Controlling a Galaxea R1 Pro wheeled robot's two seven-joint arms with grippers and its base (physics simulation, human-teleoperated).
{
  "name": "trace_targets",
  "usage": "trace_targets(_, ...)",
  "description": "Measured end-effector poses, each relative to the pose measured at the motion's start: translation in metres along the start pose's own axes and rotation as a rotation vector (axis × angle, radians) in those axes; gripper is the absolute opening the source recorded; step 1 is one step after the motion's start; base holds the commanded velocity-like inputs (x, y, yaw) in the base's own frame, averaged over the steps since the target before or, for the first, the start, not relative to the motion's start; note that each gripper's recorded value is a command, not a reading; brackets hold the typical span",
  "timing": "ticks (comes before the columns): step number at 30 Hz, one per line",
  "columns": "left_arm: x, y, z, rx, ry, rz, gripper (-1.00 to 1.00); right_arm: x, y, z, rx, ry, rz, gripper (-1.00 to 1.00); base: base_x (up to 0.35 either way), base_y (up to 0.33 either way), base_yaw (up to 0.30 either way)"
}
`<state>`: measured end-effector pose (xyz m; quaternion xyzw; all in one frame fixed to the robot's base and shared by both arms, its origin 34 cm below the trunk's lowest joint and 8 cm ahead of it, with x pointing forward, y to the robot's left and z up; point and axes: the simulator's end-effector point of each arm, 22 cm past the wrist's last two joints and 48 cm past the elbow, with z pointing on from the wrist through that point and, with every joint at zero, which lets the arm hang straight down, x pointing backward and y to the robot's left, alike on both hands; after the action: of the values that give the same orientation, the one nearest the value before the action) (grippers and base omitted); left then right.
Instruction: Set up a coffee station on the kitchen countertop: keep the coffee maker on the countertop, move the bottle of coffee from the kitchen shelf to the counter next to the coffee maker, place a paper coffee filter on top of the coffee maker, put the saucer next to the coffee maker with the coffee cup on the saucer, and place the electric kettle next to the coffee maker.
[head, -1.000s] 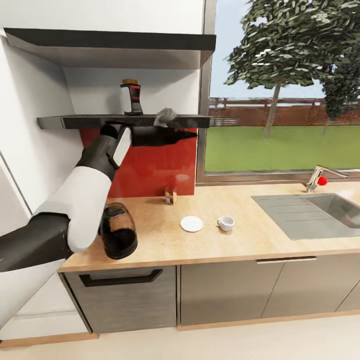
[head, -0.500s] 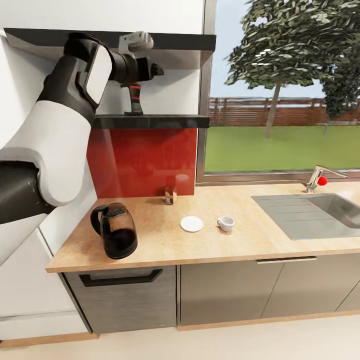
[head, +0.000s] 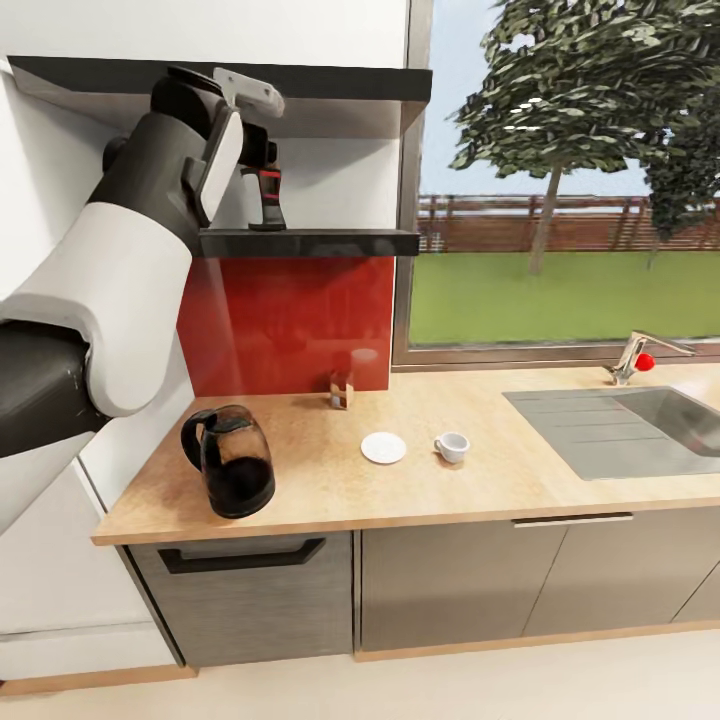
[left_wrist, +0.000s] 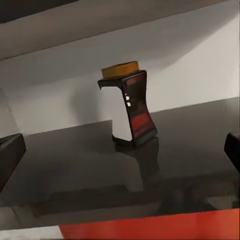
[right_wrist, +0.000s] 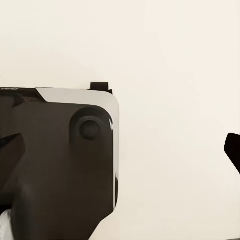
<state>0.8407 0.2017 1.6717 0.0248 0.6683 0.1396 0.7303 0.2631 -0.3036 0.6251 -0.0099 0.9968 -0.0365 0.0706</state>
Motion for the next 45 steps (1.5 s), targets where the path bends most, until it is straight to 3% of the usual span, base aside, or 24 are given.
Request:
trace_targets(4, 0.004, 0.011, 0.001, -0.051, 0.007, -0.015, 1.0, 0.0, 0.002, 0.0, -0.003, -0.001, 0.001, 1.0, 0.0, 0.0, 0.0)
trace_targets(8, 0.04, 0.004, 0.01, -0.037, 0.06, -0.035, 1.0, 0.0, 0.002, 0.0, -0.004, 0.0, 0.003, 1.0, 0.0, 0.0, 0.0)
trace_targets(9, 0.053, 0.0, 0.013, -0.021, 0.082, -0.062, 1.0, 0.0, 0.002, 0.0, -0.003, 0.0, 0.005, 1.0, 0.0, 0.0, 0.0)
trace_targets(17, 0.085, -0.01, 0.018, -0.005, 0.12, -0.081, 1.0, 0.001, -0.001, 0.0, 0.001, 0.001, 0.003, 1.0, 0.005, 0.0, 0.0)
trace_targets(32, 0.086, -0.009, 0.019, -0.002, 0.118, -0.097, 1.0, 0.003, 0.002, 0.0, -0.002, 0.004, 0.002, 1.0, 0.166, 0.0, 0.0)
trace_targets(38, 0.057, 0.006, 0.016, 0.005, 0.096, -0.179, 1.0, 0.008, 0.003, 0.0, -0.004, 0.01, 0.001, 1.0, 0.003, 0.0, 0.0)
trace_targets(45, 0.049, 0.012, 0.014, 0.003, 0.083, -0.202, 1.0, 0.008, 0.003, 0.0, -0.005, 0.011, 0.002, 1.0, 0.0, 0.0, 0.0)
